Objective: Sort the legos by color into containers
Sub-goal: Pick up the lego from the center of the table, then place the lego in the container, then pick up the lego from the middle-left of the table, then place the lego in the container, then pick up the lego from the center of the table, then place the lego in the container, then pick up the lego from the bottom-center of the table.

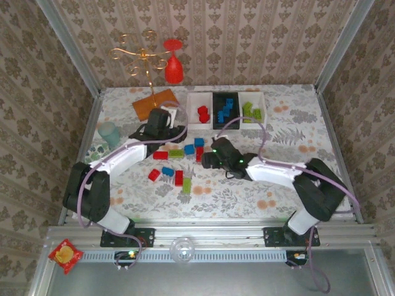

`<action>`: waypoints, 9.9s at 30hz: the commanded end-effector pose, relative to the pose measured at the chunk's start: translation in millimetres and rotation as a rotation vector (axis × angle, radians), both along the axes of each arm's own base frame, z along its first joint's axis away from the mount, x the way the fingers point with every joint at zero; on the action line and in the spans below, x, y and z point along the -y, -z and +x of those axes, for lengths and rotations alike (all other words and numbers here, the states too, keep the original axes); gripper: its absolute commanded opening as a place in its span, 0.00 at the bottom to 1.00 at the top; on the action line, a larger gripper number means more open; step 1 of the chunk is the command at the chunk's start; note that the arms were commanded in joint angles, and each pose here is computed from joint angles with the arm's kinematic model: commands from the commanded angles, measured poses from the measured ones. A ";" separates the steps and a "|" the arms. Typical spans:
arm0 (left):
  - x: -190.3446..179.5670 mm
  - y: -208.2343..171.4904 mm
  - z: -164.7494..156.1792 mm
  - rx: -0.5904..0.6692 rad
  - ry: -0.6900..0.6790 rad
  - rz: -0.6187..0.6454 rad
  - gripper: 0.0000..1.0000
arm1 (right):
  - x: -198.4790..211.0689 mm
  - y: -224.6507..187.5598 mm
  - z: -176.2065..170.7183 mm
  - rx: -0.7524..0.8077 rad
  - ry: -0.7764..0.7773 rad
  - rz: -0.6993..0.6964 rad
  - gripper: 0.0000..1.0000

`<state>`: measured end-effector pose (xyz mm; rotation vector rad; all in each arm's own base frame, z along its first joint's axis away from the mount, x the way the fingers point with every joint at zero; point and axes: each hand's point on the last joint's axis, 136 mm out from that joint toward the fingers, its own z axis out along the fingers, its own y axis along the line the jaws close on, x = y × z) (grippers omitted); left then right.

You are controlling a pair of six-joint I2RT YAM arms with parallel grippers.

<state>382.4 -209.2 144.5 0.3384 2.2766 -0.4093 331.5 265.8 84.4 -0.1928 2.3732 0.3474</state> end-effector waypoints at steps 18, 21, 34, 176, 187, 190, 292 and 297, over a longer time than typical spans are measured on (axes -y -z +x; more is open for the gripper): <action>-60.4 21.4 -35.1 -0.044 -0.138 -0.072 0.67 | -39.3 68.2 36.3 -0.075 0.047 -0.225 0.55; -57.5 21.4 -34.5 -0.042 -0.128 -0.084 0.67 | -36.4 70.6 36.3 -0.073 0.053 -0.239 0.43; -53.9 19.8 -33.9 -0.039 -0.117 -0.103 0.68 | -17.7 -37.6 76.4 0.181 0.057 -0.085 0.32; -9.0 115.0 -23.6 -0.270 0.108 0.253 0.90 | 117.6 -75.2 -9.2 0.197 0.151 0.114 0.86; -11.9 119.1 -11.9 -0.249 0.061 0.276 0.64 | 120.2 -77.5 -10.2 0.204 0.157 0.108 0.86; -20.7 87.3 -7.5 -0.124 -0.030 0.254 0.57 | 119.8 -79.1 -9.8 0.204 0.156 0.109 0.86; -33.4 -52.7 -51.2 0.158 -0.032 -0.047 0.88 | -63.8 85.7 -73.4 -0.109 -0.122 -0.253 0.40; -31.9 -51.8 -51.6 0.161 -0.023 -0.052 0.87 | -59.4 54.2 -58.7 0.010 -0.154 -0.144 0.35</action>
